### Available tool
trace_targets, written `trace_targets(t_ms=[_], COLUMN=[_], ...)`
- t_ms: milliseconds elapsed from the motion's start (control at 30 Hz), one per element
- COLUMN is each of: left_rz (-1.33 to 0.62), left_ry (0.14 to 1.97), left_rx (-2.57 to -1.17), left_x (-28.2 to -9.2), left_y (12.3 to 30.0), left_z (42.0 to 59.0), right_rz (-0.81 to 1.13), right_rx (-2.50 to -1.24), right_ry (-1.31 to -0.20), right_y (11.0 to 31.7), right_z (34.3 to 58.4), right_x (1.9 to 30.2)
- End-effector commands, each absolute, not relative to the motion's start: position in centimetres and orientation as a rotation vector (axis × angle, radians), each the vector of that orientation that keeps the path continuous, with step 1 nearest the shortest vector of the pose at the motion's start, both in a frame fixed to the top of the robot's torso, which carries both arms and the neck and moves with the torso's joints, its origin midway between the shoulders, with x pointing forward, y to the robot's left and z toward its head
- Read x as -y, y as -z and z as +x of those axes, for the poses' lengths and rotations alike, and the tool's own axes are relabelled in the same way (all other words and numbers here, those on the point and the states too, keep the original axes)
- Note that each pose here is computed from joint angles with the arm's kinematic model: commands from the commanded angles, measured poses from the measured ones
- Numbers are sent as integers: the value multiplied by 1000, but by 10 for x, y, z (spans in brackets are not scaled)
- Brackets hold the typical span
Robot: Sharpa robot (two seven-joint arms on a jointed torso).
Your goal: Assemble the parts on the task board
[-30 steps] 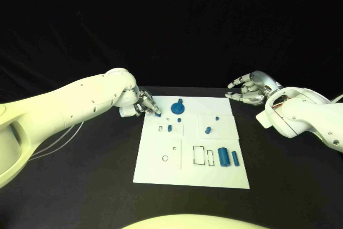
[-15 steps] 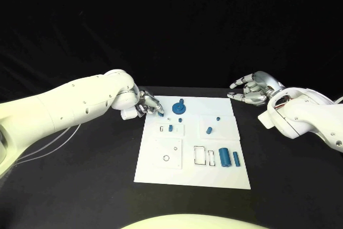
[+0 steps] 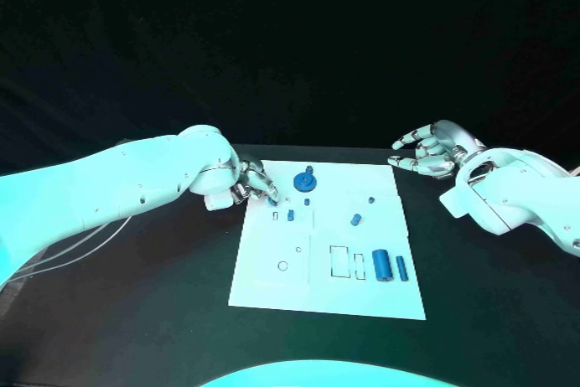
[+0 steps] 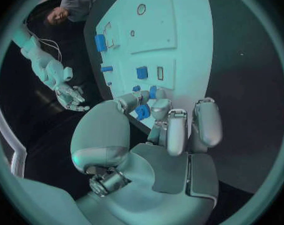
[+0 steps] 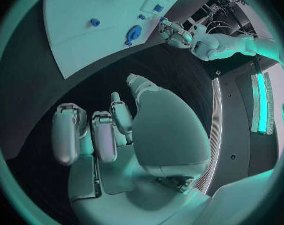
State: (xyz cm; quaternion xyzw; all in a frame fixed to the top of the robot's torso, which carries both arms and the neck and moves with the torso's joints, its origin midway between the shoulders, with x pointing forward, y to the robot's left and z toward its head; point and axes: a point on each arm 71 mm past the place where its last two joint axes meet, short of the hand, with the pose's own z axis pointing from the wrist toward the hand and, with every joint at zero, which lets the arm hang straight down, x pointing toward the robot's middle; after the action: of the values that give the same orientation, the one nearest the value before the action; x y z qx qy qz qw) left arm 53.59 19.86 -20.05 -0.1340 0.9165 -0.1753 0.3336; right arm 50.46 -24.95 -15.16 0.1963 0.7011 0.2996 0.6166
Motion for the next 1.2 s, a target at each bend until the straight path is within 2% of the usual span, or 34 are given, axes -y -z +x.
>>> trace_targets(t_ms=[33, 533, 1200], left_rz=[-317, -224, -170], left_ry=[448, 415, 388], left_rx=[-2390, -2378, -2383], left_x=[-195, -187, -186], left_y=[201, 208, 214], left_z=[532, 521, 516], right_rz=[450, 449, 450], right_rx=[-1616, -1618, -1620], right_ry=[-691, -693, -692], right_y=[152, 153, 154], right_z=[504, 504, 504], right_x=[250, 249, 250])
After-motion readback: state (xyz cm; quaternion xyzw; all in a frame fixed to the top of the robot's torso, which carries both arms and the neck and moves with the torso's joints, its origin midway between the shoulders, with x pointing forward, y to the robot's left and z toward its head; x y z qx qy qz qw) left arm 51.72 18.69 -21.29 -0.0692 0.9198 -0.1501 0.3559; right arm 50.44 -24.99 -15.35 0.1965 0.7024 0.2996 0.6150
